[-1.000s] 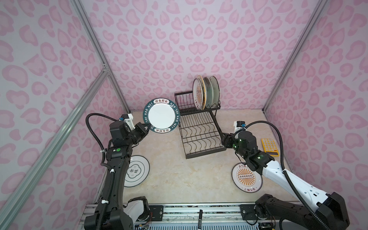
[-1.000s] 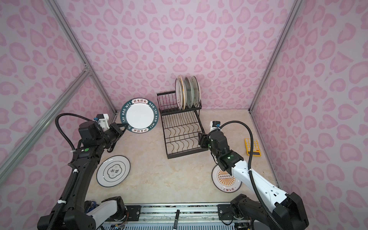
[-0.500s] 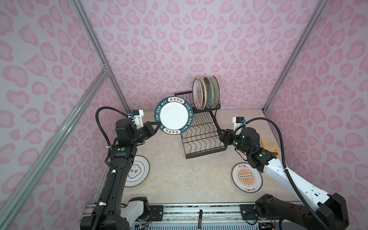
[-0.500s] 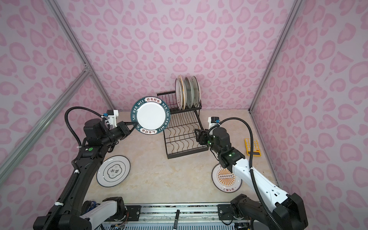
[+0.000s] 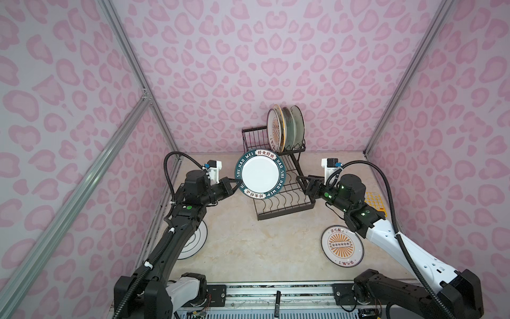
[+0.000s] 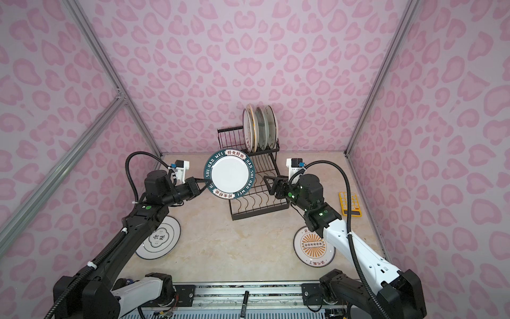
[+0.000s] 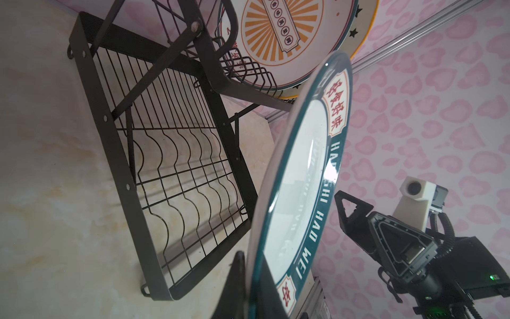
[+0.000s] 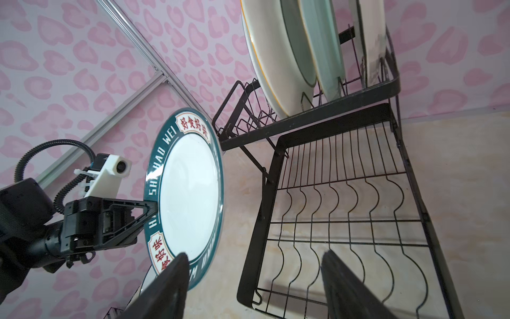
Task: Load the plates into the dish rack
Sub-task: 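Close the right gripper on the plate rim opposite the left gripper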
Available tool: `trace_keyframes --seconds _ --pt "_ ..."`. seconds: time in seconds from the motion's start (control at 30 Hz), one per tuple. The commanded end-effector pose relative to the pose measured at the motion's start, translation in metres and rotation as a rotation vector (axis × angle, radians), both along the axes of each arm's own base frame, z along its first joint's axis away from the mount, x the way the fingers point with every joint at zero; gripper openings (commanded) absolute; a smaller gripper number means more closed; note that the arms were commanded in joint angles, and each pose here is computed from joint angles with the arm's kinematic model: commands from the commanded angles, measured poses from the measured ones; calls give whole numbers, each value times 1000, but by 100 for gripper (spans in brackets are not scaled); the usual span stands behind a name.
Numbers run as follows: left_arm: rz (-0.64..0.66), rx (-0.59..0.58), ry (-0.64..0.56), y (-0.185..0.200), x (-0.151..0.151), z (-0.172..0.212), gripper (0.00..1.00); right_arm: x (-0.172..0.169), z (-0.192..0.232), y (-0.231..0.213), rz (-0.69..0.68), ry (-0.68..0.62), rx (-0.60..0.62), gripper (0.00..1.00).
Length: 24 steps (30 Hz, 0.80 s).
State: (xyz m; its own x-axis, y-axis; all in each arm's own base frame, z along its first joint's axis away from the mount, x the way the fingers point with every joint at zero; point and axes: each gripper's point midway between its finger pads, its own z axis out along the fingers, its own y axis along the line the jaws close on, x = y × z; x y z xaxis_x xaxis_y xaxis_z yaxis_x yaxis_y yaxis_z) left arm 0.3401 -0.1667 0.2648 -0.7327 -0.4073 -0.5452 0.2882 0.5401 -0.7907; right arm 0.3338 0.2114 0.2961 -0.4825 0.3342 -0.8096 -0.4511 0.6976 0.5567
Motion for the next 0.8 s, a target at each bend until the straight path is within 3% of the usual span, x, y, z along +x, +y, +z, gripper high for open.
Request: trace_keyframes --seconds 0.0,0.27,0.77 --pt "-18 -26 -108 -11 7 17 3 3 2 5 19 -12 27 77" --pt "-77 -54 -146 -35 6 14 3 11 -3 15 56 10 46 80" --pt "-107 -56 -142 -47 6 10 3 11 -6 24 100 21 60 81"
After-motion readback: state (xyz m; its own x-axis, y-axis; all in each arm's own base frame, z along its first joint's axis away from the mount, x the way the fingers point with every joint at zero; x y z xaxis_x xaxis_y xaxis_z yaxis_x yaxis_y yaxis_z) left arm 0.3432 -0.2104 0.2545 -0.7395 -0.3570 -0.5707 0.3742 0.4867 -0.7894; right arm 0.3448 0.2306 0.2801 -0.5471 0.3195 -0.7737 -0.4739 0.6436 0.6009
